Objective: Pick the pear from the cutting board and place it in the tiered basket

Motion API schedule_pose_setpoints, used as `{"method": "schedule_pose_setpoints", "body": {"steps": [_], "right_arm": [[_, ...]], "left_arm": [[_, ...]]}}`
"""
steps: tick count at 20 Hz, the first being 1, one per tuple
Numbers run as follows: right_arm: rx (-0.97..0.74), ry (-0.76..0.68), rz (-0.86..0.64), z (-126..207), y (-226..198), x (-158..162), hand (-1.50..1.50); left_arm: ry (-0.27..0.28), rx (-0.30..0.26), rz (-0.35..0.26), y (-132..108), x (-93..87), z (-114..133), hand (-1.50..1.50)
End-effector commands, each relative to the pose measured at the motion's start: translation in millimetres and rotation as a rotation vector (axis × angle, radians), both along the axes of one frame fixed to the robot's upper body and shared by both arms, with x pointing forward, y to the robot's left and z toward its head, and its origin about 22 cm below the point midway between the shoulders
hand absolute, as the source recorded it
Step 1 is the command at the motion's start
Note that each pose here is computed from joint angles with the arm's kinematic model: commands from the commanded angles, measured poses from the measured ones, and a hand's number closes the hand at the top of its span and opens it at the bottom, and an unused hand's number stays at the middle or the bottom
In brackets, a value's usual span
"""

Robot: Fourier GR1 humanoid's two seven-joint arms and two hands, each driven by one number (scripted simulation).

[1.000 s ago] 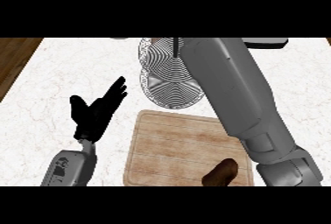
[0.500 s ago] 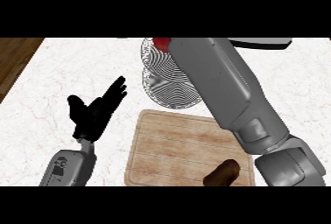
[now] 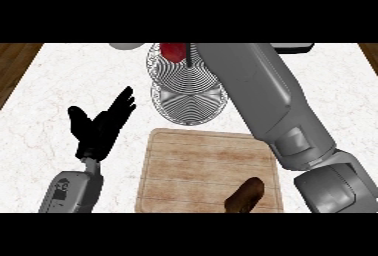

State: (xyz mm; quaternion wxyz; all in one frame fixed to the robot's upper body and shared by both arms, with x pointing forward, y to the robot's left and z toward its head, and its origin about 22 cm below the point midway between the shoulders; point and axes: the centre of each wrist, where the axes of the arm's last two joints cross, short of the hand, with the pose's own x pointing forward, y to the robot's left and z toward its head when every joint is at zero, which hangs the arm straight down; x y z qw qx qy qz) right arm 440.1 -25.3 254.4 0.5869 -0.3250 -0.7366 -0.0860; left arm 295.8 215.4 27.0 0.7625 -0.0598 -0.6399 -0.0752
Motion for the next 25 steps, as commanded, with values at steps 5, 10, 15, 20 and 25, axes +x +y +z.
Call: {"method": "schedule_pose_setpoints", "body": {"steps": [5,10,15,20,25], "right_arm": [[0.032,0.070,-0.001,-22.4,-41.4,-16.1,-1.50],[-0.034,0.133,0.107,-20.6,-93.1,-37.4,-1.50],[-0.066,0.163,0.166,-6.8,-132.4,-73.7,-1.50],[-0.070,0.165,0.172,1.7,-191.0,-127.5,-1.50],[-0.092,0.137,0.169,12.8,-237.9,-194.7,-1.50]], "left_arm": [[0.016,0.011,0.105,18.5,-16.4,-2.8,0.00],[0.042,0.010,0.106,39.1,-28.3,-15.3,0.00],[0.058,0.004,0.143,38.0,-33.5,-17.9,0.00],[0.032,0.002,0.164,43.8,-34.5,-17.2,0.00],[0.017,0.002,0.141,34.5,-34.8,-15.9,0.00]]}}
